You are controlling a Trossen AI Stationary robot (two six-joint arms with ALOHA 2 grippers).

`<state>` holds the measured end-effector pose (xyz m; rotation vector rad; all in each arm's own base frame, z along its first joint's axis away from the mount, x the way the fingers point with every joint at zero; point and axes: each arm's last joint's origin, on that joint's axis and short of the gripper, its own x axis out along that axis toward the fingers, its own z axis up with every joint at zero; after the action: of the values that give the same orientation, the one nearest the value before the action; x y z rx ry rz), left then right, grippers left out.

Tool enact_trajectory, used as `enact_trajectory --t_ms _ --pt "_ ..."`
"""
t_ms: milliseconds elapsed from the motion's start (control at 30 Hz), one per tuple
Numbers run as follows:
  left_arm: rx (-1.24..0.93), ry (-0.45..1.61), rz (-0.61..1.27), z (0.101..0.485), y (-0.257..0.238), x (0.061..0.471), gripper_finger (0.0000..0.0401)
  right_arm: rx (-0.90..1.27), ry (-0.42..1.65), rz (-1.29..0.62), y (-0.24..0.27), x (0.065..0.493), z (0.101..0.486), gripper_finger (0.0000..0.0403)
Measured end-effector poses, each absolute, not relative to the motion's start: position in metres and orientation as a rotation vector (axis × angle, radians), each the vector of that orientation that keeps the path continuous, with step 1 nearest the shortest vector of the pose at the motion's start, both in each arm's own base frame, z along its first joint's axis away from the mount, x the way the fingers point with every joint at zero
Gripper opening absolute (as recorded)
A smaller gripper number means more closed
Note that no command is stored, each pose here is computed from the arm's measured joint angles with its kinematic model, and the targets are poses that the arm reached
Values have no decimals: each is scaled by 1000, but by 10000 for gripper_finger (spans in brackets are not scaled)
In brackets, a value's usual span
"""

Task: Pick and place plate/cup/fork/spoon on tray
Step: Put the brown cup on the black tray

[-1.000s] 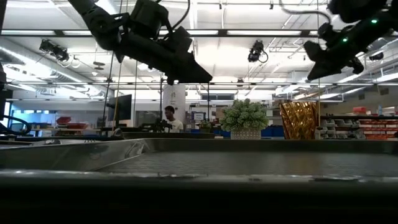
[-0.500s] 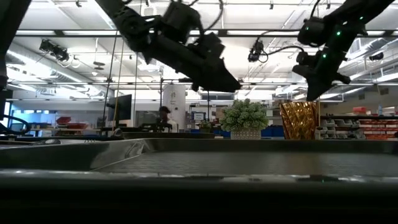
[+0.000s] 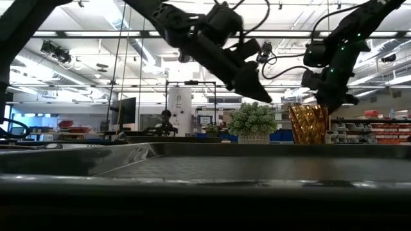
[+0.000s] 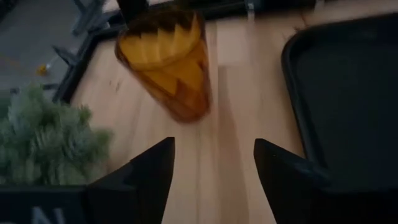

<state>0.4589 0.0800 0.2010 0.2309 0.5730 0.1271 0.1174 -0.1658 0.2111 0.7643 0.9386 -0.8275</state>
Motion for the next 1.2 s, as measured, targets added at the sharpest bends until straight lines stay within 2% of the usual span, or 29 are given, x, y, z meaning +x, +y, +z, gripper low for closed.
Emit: enact_trajectory --t_ms 267,1200 --pt "395 628 56 205 82 473 207 799 979 -759 -167 127 201 6" --pt "498 571 -51 217 55 484 187 774 983 -494 -140 177 191 6"
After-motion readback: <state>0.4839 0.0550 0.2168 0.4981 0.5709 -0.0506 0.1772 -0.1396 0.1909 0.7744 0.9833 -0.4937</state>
